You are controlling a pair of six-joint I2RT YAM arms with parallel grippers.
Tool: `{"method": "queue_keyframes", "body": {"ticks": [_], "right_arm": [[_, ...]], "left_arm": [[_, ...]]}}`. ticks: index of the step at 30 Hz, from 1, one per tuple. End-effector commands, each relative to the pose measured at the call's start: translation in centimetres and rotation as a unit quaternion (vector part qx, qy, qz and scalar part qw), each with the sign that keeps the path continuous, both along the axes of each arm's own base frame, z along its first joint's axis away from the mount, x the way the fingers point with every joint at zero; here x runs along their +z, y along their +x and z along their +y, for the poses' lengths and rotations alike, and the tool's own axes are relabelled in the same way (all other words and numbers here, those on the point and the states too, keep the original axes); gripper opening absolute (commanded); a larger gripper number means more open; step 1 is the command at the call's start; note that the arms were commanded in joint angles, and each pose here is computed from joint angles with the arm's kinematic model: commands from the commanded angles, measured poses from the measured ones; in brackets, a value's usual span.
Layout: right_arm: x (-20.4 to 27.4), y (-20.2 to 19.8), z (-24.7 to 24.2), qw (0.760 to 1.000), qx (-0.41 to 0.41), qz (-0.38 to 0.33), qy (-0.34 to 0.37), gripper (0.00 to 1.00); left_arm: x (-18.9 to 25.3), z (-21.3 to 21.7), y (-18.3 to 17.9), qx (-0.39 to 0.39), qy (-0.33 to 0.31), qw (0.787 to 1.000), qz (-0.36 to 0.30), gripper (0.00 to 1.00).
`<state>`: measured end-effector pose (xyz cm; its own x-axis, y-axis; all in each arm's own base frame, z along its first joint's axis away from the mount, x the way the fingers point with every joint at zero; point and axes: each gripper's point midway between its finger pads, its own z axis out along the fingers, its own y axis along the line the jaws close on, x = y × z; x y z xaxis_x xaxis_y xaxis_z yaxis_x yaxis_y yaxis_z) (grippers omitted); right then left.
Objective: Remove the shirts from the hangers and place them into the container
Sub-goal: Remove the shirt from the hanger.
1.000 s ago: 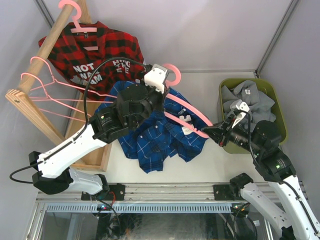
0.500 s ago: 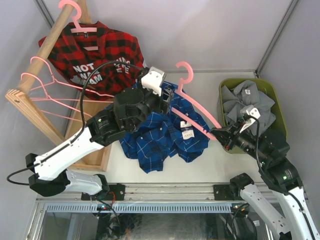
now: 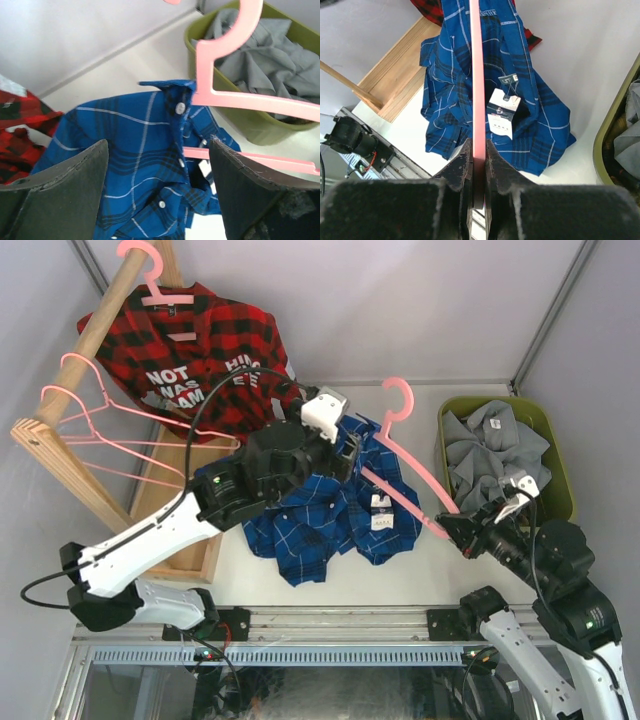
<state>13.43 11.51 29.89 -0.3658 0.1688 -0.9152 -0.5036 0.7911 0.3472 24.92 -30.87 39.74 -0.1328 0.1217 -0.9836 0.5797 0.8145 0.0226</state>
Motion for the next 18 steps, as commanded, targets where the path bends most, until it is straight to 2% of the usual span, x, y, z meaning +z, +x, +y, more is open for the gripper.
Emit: {"method": "queue_keyframes", "body": {"ticks": [1, 4, 8, 14, 18], "right_arm": [[3.4, -0.6, -0.4, 0.998, -0.013, -0.045, 0.037, 0.00], [3.5, -0.9, -0.4, 0.998, -0.010, -0.047, 0.041, 0.00], [3.5, -1.2, -0.5, 0.998, -0.011, -0.048, 0.043, 0.00], [4.3, -2.3, -0.3, 0.997, 0.013, -0.067, 0.043, 0.00], [4.3, -3.1, -0.5, 0.996, 0.017, -0.072, 0.043, 0.00]], "left_arm": [[-1.2, -3.5, -1.3, -0.078, -0.016, 0.996, 0.041, 0.83], [-1.7, -5.2, -1.9, -0.110, -0.025, 0.991, 0.065, 0.76], [-2.4, -5.9, -1.9, -0.117, -0.023, 0.990, 0.080, 0.61], [-3.2, -3.6, 1.0, -0.035, -0.005, 0.996, 0.088, 0.38], [-3.4, -2.4, 2.3, -0.008, -0.017, 0.995, 0.099, 0.29]]}}
